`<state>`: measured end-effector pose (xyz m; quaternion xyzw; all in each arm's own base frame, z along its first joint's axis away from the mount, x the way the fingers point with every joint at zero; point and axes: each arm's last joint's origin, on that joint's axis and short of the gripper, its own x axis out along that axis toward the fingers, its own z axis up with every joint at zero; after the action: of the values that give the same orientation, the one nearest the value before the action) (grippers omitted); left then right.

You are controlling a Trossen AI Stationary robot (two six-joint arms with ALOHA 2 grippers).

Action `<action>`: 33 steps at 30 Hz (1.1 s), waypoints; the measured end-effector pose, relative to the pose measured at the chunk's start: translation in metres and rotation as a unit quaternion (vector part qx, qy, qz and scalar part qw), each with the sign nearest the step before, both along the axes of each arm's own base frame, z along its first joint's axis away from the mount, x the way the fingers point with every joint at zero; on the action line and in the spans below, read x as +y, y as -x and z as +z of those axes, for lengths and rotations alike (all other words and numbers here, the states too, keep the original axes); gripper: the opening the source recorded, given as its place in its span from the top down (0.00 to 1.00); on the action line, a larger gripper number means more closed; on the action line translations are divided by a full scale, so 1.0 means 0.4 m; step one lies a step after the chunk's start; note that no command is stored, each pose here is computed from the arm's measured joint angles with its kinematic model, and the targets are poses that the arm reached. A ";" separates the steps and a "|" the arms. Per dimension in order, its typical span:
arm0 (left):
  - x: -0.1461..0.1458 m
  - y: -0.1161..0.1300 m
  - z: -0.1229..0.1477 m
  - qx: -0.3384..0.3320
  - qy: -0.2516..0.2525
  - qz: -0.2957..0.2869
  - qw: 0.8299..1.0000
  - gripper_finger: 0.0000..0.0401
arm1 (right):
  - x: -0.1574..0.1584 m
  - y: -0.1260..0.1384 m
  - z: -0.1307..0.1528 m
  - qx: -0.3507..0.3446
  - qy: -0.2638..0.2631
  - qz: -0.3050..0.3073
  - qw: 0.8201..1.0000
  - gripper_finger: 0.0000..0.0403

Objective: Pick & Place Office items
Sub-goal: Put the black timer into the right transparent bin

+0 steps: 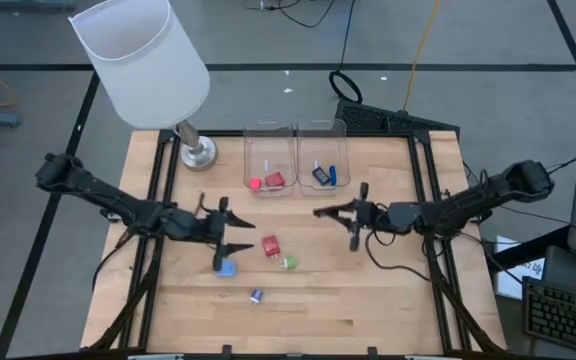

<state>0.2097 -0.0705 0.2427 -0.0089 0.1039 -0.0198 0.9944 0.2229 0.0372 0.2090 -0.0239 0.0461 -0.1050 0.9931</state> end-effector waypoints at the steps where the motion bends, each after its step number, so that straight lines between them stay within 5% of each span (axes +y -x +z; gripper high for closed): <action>1: 0.005 0.009 -0.004 -0.011 0.004 0.002 1.000 0.40 | -0.010 -0.001 0.002 -0.004 0.005 -0.019 1.000 0.84; 13: 0.046 0.041 -0.033 -0.062 0.020 0.029 0.997 0.40 | -0.159 0.004 -0.022 0.038 -0.003 -0.208 0.977 0.84; 33: 0.056 0.037 -0.035 -0.060 0.055 0.044 0.996 0.40 | -0.207 0.025 -0.065 0.114 -0.035 -0.261 0.958 0.85</action>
<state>0.1949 -0.0482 0.2289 -0.0665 0.0427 0.0178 0.9967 0.2129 -0.0456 0.1829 0.0120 0.1671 -0.3552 0.9197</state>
